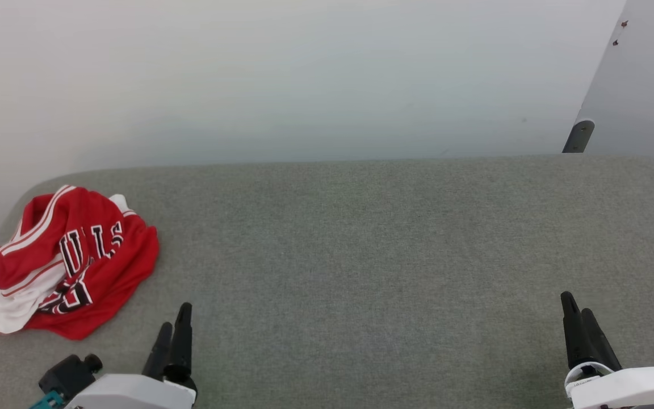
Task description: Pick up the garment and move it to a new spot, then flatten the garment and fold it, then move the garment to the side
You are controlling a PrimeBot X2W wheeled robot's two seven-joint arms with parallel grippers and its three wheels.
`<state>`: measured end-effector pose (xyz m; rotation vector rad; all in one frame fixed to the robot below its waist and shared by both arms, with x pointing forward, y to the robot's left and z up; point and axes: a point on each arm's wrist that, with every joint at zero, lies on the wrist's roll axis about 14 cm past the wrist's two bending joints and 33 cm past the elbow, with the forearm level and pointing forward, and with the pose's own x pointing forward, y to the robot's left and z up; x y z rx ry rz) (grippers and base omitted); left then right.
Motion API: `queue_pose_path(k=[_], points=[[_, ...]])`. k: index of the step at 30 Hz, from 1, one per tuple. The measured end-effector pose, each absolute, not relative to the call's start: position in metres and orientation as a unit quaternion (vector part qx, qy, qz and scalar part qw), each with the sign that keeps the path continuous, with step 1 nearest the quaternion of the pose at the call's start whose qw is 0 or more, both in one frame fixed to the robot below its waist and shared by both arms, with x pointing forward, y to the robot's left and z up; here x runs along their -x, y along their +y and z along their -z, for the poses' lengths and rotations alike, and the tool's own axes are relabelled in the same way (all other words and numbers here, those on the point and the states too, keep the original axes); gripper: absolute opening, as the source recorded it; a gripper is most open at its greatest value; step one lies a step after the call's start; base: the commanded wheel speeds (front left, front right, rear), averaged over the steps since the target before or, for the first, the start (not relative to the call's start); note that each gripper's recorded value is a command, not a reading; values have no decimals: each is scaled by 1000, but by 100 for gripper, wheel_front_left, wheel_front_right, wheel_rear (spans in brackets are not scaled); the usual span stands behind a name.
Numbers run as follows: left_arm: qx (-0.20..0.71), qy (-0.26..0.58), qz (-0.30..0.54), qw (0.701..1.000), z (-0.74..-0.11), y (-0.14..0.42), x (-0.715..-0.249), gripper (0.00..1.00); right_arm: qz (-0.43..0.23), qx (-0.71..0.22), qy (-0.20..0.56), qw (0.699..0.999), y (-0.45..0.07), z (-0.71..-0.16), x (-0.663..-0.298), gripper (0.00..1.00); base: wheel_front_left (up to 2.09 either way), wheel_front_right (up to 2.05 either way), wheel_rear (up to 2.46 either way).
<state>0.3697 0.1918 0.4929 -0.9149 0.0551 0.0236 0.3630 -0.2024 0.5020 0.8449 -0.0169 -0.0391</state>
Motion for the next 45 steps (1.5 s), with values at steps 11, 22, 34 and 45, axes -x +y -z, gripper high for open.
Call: queue_pose_path(k=[11,22,34,45], points=[[333,-9,-4,943,-509,197,-369,100,15,-327,-25,944,-205,-511,-361,100,0,0,0],[251,-39,14,967,-523,195,-367,100,13,-264,-41,964,-206,-519,-358,100,0,0,0],[180,-55,27,982,-530,193,-362,100,12,-201,-60,978,-209,-528,-351,100,0,0,0],[127,-73,40,988,-539,190,-358,100,9,-150,-72,986,-210,-534,-345,100,0,0,0]])
